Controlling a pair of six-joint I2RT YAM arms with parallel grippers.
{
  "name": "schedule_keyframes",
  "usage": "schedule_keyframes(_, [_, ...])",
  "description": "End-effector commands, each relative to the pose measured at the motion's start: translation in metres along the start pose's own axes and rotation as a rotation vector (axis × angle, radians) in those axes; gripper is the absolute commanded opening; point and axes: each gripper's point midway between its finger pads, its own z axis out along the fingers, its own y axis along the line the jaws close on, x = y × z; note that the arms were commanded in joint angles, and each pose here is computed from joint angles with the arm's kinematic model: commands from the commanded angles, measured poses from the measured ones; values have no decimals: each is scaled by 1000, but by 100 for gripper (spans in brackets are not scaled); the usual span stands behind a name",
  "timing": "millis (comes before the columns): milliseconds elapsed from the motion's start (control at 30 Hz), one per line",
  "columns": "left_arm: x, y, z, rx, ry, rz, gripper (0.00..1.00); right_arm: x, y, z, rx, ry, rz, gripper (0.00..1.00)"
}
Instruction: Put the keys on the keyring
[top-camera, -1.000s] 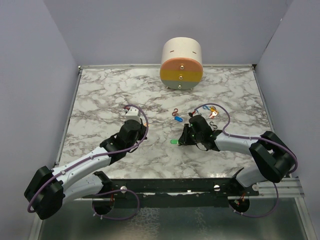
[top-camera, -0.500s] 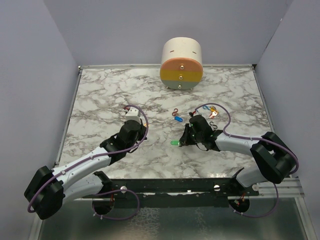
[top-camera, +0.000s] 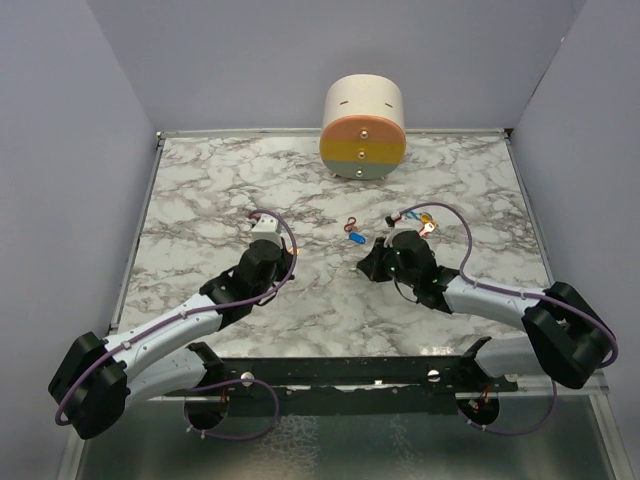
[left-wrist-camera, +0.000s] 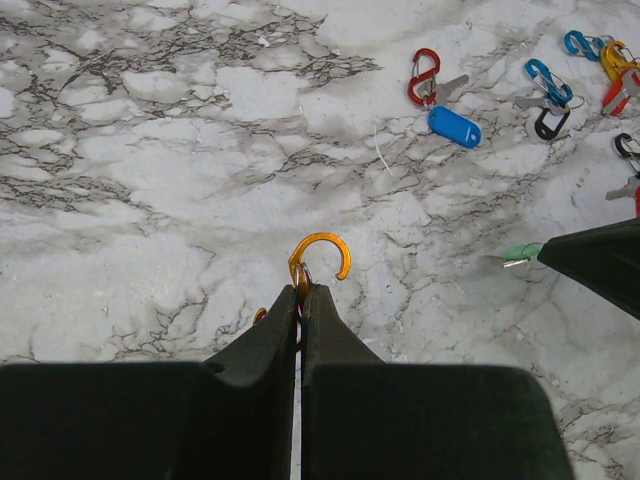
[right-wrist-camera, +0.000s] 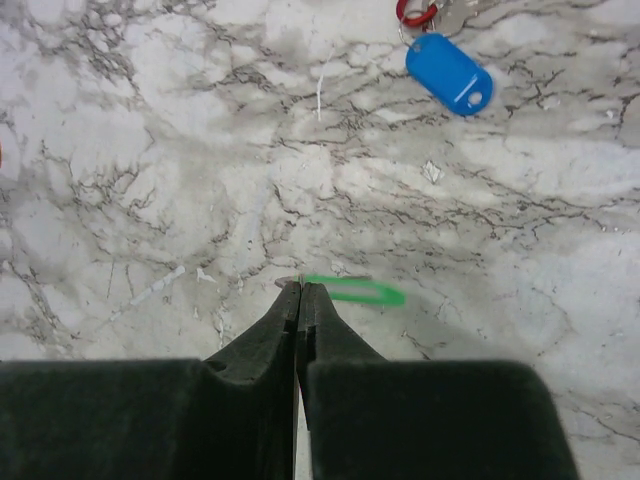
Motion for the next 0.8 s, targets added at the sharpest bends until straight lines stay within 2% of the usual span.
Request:
schedule_keyframes(0, [-16, -21, -1, 74, -25, -12, 0, -34, 11, -5, -56, -176, -61, 1])
schedule_keyframes(267, [-27, -41, 5, 128, -20, -3, 0, -57, 26, -12, -142, -317, -130, 1])
schedule_keyframes(767, [-25, -80, 26, 198, 37, 40, 0, -70, 53, -17, -266, -363, -239, 1])
